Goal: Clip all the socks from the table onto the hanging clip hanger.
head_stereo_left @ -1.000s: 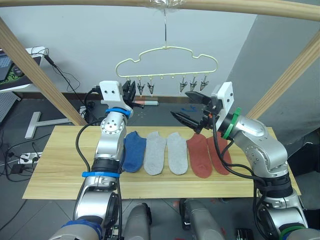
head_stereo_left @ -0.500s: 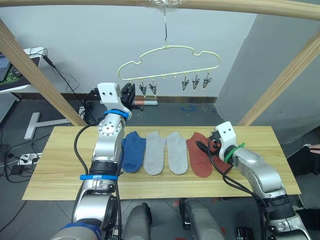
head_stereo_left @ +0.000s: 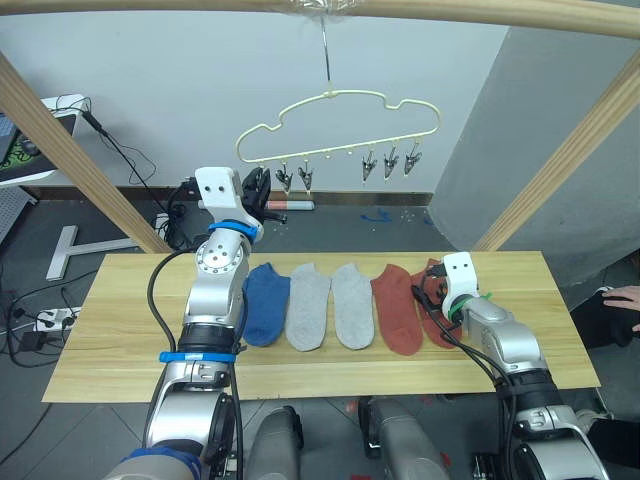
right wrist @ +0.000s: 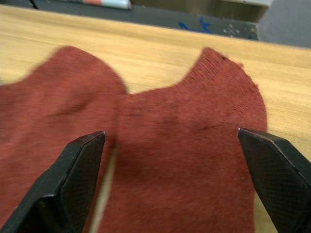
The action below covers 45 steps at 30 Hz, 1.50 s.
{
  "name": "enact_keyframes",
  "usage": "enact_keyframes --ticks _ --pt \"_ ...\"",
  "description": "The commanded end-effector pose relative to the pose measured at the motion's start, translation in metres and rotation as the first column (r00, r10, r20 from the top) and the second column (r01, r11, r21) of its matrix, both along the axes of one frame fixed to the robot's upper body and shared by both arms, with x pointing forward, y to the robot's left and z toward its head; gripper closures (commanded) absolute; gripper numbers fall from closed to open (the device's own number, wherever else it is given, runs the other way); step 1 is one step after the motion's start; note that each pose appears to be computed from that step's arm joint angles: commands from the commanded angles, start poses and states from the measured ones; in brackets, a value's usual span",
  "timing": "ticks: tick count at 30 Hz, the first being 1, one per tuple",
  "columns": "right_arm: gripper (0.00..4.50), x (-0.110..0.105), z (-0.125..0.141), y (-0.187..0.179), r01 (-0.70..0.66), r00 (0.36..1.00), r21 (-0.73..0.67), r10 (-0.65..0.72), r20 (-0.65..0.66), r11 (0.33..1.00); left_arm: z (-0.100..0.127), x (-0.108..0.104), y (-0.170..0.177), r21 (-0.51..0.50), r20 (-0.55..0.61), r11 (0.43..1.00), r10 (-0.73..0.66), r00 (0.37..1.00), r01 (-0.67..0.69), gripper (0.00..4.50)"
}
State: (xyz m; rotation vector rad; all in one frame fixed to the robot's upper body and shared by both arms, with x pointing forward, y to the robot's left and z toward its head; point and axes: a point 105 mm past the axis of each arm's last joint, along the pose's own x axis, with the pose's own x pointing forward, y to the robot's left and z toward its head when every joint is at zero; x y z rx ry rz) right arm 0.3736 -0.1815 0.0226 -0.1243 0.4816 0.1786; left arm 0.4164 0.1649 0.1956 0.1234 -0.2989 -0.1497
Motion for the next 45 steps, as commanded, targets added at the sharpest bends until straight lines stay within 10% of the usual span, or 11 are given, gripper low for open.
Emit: enact_keyframes --ticks 1,15,22,29,36,45 --pt "0.0 0.001 -0.002 -0.004 -0.032 0.999 -0.07 0.033 0.02 0.997 0.01 -0.003 0.0 -0.002 0.034 1.0 -0.004 0.999 0.004 4.32" --pt "4.46 -0.018 -0.017 -0.001 0.03 0.996 0.068 -0.024 -0.085 0.997 0.008 -0.009 0.008 -0.003 0.027 1.0 0.016 1.0 -0.016 4.32" --pt "4.46 -0.017 0.04 0.035 -0.257 0.955 -0.11 0.27 0.121 0.96 0.01 -0.01 0.015 -0.061 0.014 0.998 0.028 0.999 -0.027 4.32" --pt "4.46 -0.054 0.106 0.116 -0.702 0.619 -0.268 0.751 0.229 0.66 0.002 -0.021 0.034 -0.356 -0.129 0.931 -0.141 0.982 0.087 4.32" --pt "4.46 -0.057 0.136 0.174 -0.791 0.436 -0.299 0.835 0.337 0.534 0.012 -0.039 0.038 -0.623 -0.164 0.763 -0.342 0.925 0.172 4.32" --pt "4.46 -0.036 0.149 0.204 -0.775 0.402 -0.319 0.815 0.418 0.546 0.025 -0.059 0.017 -0.721 -0.13 0.644 -0.487 0.864 0.255 4.32"
